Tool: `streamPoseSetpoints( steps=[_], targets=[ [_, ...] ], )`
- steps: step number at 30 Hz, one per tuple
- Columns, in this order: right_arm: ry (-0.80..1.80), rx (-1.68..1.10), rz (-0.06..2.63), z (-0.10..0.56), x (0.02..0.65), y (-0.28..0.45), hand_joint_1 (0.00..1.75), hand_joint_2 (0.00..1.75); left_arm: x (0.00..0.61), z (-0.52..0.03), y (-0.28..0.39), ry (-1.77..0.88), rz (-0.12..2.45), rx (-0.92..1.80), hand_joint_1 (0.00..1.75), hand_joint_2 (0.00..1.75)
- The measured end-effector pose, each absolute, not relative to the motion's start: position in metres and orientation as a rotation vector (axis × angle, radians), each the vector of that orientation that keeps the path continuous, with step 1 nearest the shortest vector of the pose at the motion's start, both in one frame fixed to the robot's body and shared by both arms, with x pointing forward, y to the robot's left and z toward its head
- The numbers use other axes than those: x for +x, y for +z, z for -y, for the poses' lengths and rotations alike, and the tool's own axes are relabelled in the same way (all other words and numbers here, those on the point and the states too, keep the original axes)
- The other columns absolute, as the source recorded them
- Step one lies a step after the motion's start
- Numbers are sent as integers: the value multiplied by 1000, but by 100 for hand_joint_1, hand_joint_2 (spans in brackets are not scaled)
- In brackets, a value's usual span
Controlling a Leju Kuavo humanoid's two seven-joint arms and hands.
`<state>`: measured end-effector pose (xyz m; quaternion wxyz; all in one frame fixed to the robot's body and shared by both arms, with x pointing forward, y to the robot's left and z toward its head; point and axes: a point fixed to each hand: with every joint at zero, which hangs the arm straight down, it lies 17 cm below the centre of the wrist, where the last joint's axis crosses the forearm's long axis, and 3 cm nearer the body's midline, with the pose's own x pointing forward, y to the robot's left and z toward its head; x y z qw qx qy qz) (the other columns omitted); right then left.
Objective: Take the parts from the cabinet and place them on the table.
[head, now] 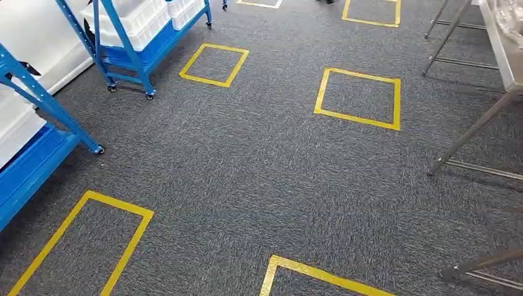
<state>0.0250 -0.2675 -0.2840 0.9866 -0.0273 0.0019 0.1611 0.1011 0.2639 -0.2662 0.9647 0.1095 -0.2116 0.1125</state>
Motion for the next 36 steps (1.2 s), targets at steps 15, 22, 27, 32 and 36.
streamPoseSetpoints(
  steps=[15,22,27,32,36],
  targets=[
    [313,-54,-2,269,25,-284,0,0,106,-263,-265,207,443,210,0,0],
    [312,-54,0,269,26,-284,0,0,106,-262,-265,205,448,205,0,0],
    [312,-54,2,269,27,-284,0,0,105,-262,-265,205,447,206,0,0],
    [312,-50,-2,267,23,-284,0,0,104,-262,-265,205,448,208,0,0],
    [314,-50,2,267,24,-284,0,0,108,-263,-264,209,456,209,0,0]
  ],
)
